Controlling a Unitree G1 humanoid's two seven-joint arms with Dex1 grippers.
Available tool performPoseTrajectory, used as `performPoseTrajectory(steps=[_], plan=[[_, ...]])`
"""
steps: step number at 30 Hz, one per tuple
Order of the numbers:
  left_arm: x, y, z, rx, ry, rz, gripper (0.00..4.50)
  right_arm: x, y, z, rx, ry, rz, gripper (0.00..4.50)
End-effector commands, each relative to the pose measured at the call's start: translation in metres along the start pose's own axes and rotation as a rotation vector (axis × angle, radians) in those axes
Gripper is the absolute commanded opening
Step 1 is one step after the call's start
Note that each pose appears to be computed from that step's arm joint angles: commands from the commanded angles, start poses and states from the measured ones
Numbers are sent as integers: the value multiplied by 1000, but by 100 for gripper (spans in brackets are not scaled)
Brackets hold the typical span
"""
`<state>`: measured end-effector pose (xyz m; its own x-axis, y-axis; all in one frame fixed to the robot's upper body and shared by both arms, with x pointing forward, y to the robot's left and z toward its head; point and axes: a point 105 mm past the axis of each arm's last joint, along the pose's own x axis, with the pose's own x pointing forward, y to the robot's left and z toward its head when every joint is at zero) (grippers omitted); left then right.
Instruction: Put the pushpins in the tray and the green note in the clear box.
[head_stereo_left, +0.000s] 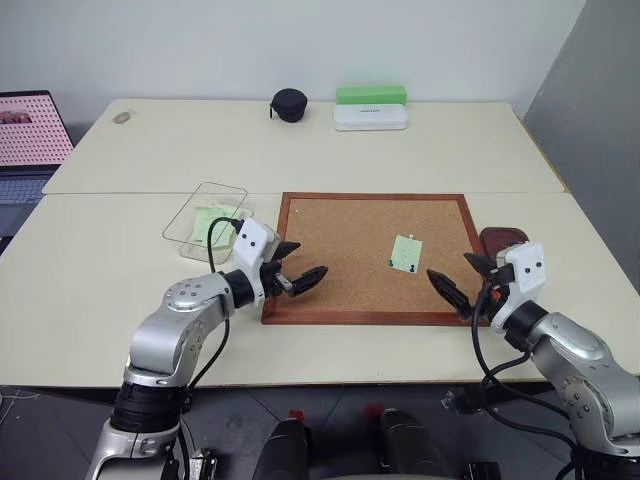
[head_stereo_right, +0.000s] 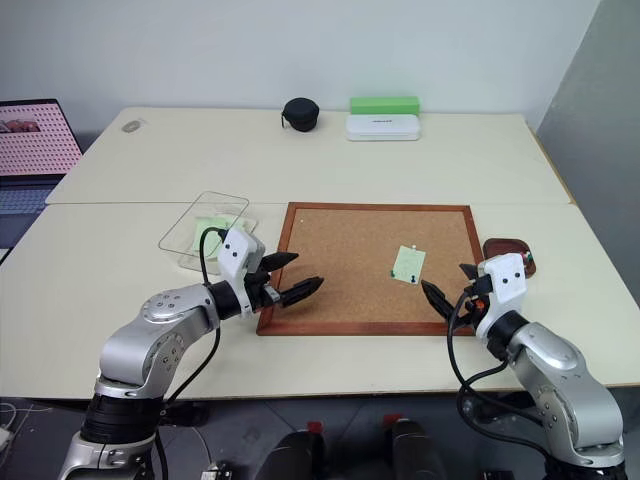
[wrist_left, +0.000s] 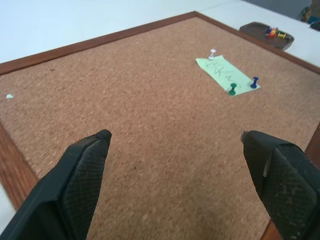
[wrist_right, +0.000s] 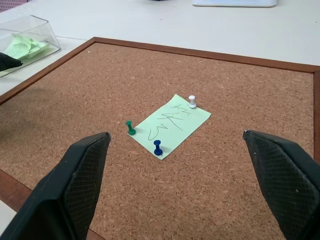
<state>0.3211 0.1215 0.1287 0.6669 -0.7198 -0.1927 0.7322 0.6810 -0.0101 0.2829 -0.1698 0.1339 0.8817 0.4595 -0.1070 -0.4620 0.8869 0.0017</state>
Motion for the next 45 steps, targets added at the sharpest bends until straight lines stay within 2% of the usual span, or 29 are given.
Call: performPoseTrajectory(steps=[1,11,22,29,34,36,39,44,45], plan=[[5,-7,21,22,-89,-31,398,2,-1,13,-57,-48,-17,450],[50,-22,15,71,-139,-46,223,29,-13,19,-110,-67,-64,450],[67,-28,8,107,-126,-167,9,61,-5,14,-105,-59,-20,450],[84,-30,-2,99,-104,-173,1,84,-6,9,-101,-54,-18,450],[91,-31,-51,77,78,-174,1,101,-9,5,-95,-48,-20,450],[91,-31,-63,92,110,-175,1,106,-9,5,-87,-47,-16,450],[93,-31,-62,79,102,-172,1,111,-10,3,-81,-44,-13,450],[96,-25,-47,84,39,-136,1,117,-17,-3,-59,-28,-28,450],[96,-24,-44,88,28,-128,0,118,-18,-5,-58,-22,-33,432]])
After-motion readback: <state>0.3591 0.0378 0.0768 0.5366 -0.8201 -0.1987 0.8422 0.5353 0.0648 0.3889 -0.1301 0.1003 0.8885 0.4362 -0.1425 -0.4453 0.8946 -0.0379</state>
